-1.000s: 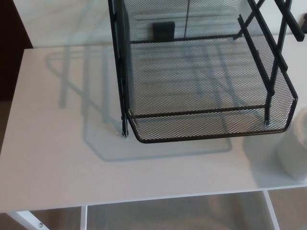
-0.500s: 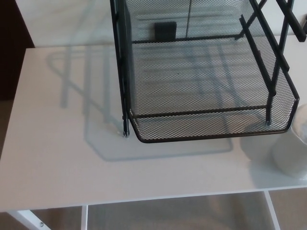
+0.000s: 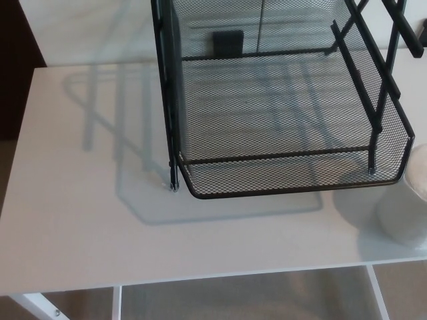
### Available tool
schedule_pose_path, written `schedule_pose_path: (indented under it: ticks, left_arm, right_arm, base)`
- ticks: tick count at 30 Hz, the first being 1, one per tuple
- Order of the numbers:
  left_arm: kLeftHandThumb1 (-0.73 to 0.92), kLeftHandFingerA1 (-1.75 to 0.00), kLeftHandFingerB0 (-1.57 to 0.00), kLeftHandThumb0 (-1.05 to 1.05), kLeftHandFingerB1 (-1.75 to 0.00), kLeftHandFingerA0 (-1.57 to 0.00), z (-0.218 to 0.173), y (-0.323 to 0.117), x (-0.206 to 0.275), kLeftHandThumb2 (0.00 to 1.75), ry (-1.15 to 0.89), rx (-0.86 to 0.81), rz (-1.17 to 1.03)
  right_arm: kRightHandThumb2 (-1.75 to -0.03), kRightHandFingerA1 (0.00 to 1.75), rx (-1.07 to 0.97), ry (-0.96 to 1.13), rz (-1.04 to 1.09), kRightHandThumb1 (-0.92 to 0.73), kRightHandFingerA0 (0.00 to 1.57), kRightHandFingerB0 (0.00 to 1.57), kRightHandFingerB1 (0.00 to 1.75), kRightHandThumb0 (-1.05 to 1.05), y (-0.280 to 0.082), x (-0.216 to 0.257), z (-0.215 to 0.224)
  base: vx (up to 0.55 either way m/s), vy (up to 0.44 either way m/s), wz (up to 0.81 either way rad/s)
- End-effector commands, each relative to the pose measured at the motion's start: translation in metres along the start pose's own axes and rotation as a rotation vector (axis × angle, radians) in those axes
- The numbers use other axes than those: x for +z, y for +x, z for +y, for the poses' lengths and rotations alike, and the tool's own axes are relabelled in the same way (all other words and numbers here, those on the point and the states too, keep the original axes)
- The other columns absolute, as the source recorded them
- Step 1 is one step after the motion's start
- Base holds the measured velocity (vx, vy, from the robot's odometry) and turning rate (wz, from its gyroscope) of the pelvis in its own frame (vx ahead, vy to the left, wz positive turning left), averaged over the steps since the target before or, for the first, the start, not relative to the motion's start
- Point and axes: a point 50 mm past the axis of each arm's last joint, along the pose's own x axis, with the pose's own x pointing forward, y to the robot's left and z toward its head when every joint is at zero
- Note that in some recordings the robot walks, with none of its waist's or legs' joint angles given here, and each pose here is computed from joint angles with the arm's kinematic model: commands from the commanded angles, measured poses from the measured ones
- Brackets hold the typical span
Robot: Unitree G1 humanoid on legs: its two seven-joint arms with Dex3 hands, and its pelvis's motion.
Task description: The robot walks towards a desk on which a file tray is kept in the middle and a toilet paper roll is kept on its right. The robot uses its right hand to hook on finger in the gap of the roll and grabs it, lifts it and places it on the tray.
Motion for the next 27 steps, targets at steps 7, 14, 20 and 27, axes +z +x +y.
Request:
schedule_pose_path:
  ticks: [7,14,20,27]
  left_arm:
    - [0.92,-0.54,-0.22,-0.60,-0.45,-0.20,0.009,-0.002,0.001,0.67,0.028,0.028,-0.015]
    - [0.92,-0.52,-0.19,-0.58,-0.43,-0.15,0.009,-0.003,0.000,0.69,0.020,0.021,-0.023]
    - [0.92,-0.53,-0.20,-0.59,-0.44,-0.17,0.009,-0.004,-0.001,0.67,0.017,0.022,-0.025]
    - [0.91,-0.53,-0.17,-0.59,-0.42,-0.17,0.008,-0.002,0.001,0.68,-0.013,0.018,-0.017]
  right_arm:
    - [-0.58,0.41,0.028,0.029,-0.010,-0.58,0.28,0.14,0.27,-0.38,0.004,0.002,0.004]
    - [-0.57,0.42,0.011,-0.001,-0.027,-0.56,0.32,0.13,0.26,-0.37,0.008,0.008,0.002]
    - [-0.57,0.45,-0.011,-0.024,-0.059,-0.56,0.43,0.13,0.26,-0.39,0.010,0.013,0.003]
    - [-0.57,0.47,0.015,-0.038,-0.082,-0.56,0.46,0.13,0.26,-0.40,0.012,0.017,0.007]
  base:
    - [0.00,0.000,0.00]
    - [0.00,0.000,0.00]
    - [0.00,0.000,0.00]
    - [0.00,0.000,0.00]
